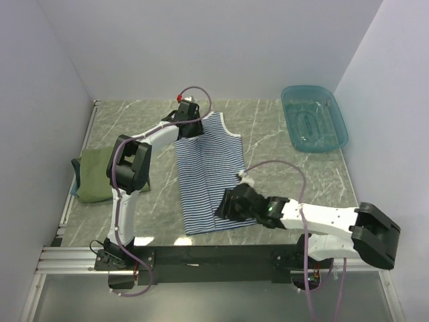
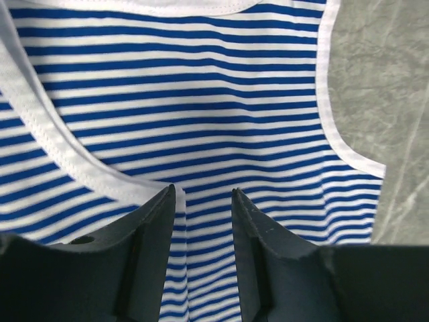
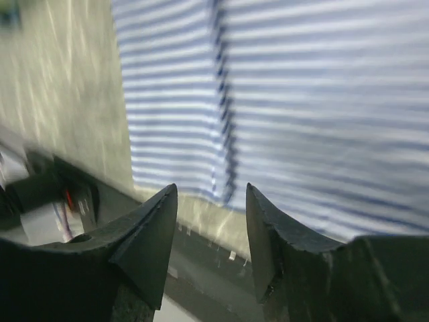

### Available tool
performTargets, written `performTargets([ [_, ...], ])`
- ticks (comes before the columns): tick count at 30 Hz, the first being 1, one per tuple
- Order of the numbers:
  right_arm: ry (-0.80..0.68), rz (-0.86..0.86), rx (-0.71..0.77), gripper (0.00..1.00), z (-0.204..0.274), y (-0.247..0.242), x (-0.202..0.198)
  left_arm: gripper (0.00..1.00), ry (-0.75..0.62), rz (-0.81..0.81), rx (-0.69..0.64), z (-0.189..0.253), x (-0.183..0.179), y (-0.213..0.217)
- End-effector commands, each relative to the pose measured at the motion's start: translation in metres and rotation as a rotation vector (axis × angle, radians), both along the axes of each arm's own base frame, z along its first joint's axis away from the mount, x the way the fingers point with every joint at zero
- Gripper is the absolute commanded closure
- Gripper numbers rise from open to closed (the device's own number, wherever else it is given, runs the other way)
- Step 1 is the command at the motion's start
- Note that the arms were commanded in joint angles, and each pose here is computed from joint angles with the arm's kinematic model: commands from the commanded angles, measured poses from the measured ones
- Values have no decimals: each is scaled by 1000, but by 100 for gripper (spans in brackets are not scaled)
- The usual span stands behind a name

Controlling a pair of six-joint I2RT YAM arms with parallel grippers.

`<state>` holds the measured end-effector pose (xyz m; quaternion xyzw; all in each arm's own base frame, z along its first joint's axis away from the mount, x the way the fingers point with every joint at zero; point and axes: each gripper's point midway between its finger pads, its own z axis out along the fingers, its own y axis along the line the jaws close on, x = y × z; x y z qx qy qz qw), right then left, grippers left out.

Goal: Fold and stack the tank tops
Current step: Fold the tank top

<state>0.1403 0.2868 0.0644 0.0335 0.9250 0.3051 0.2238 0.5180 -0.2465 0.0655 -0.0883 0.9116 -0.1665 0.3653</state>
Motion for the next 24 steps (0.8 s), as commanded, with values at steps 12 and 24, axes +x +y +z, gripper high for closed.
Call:
performTargets([
  [12,-75,-357,-287,47,-11,-123,101,64,-52,-92,-229,67,-35,-58],
  [24,63,-289,-256,50,-60,-102,27,66,8,-87,-236,55,-75,-61],
])
